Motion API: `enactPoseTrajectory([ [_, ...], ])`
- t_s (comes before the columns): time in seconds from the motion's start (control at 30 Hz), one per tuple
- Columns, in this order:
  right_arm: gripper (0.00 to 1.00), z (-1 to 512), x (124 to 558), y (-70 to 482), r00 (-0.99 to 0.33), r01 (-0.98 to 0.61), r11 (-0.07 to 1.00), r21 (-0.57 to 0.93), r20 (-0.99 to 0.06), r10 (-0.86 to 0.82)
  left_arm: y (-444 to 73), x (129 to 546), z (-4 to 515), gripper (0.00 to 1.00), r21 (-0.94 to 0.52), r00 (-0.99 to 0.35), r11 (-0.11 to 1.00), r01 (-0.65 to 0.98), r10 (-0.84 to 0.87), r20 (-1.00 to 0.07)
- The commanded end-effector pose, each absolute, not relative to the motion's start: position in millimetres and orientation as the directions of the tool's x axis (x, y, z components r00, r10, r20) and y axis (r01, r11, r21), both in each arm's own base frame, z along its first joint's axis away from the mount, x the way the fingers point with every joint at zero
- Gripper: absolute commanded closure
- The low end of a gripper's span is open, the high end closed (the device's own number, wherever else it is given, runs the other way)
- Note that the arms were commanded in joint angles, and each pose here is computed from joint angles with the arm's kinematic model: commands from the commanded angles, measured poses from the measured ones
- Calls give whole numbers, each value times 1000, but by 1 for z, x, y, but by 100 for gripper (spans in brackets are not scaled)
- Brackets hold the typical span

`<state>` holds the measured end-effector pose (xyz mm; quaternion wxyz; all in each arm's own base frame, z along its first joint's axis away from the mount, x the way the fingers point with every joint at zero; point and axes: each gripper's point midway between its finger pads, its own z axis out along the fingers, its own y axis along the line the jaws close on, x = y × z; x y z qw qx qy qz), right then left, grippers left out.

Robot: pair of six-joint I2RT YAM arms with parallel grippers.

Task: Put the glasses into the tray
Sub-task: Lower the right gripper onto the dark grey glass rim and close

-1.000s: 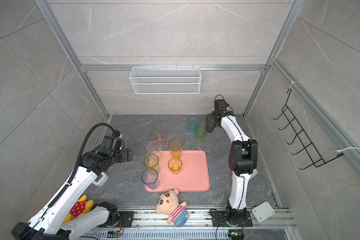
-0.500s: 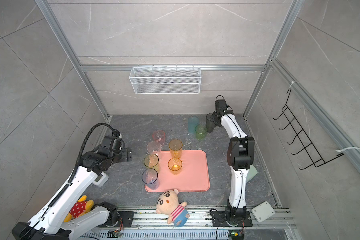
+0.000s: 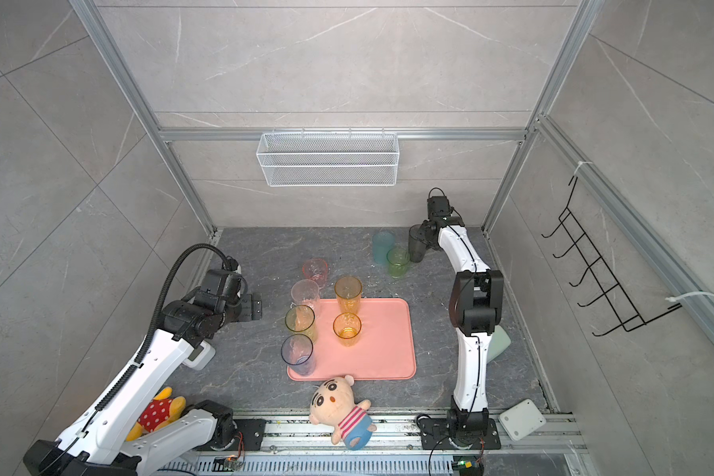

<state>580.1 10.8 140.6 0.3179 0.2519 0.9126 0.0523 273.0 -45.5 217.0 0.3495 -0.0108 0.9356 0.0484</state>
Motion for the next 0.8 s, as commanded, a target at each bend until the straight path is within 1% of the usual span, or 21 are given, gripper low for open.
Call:
enactPoseTrajectory([
  [0.0,64,134,579,11,-696,419,875,241,-534,480,-42,273,218,5,89,-751,993,-71,6,-661],
  [0.1,67,133,579,11,-698,419,876,239,-533,479,-42,273,219,5,90,-750,993,-71,6,-662],
  [0.2,72,134,580,12,-699,416,877,241,-532,478,-42,273,219,5,88,-748,994,-72,4,-664],
  [0.3,75,134,579,12,-701,415,877,241,-531,477,-42,273,220,5,86,-744,994,-73,3,-668],
  [0.53,84,130,575,12,-713,417,880,228,-519,472,-41,273,221,5,83,-741,994,-73,2,-672],
  [0.77,93,138,570,9,-709,419,883,211,-531,464,-42,273,222,5,79,-739,994,-72,-1,-673],
])
